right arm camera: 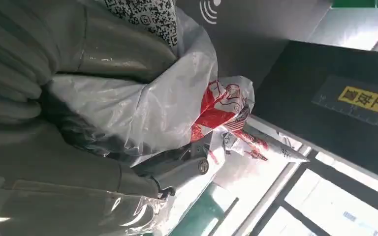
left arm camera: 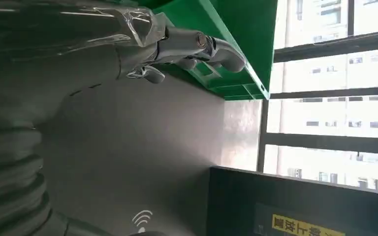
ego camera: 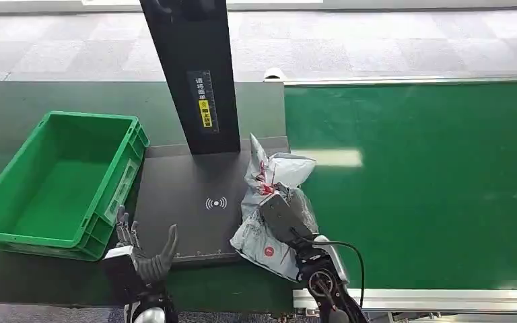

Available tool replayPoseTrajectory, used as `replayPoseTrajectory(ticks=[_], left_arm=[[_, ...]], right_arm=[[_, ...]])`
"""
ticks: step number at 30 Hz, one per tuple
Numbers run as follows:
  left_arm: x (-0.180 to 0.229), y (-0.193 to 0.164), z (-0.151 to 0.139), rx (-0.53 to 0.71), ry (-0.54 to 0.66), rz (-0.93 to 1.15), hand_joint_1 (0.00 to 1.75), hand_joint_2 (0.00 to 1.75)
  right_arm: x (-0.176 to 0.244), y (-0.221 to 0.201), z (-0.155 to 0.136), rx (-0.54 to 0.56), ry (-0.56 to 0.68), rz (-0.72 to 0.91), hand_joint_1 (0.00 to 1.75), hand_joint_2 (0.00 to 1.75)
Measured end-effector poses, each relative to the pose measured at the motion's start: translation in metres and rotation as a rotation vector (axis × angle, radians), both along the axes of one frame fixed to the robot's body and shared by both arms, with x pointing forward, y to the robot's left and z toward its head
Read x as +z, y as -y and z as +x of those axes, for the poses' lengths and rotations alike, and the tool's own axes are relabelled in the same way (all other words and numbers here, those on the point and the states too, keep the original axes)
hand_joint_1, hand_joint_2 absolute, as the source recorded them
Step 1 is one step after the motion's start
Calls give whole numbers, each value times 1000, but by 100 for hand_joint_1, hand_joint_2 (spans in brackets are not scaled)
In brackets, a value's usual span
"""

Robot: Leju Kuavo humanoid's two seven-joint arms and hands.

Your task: Moved the parcel from conveyor to table for the left to box.

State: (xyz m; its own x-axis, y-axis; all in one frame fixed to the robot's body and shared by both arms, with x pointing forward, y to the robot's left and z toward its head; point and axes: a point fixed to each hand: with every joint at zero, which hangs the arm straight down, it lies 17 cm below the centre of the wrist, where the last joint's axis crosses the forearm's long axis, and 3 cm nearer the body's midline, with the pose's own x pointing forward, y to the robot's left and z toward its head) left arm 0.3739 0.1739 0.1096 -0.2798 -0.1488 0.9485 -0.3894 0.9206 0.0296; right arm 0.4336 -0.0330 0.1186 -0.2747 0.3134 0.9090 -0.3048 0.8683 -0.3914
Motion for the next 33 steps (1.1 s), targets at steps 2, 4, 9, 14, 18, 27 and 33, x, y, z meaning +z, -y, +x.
replayPoseTrajectory(ticks=[2,4,9,14,18,27,33], left_arm=[[0,1,1,-1,-1,-1,0,175],[-1,1,1,-2,-3,-1,0,175],[-2,1,1,-3,-5,-1,0,175],[-2,2,2,-4,-5,-1,0,175],[-1,5,4,-12,-4,-5,0,175],[-1,21,9,-62,-5,-38,0,175],[0,27,11,-81,-3,-36,0,175]], right_arm=[[2,4,2,-16,6,10,175,175],[2,6,3,-22,7,11,175,175],[2,7,4,-28,7,13,175,175],[2,9,4,-32,8,16,0,175],[11,5,2,-4,41,43,0,175],[45,-26,-18,110,205,30,0,175],[54,-41,-26,163,236,25,0,175]])
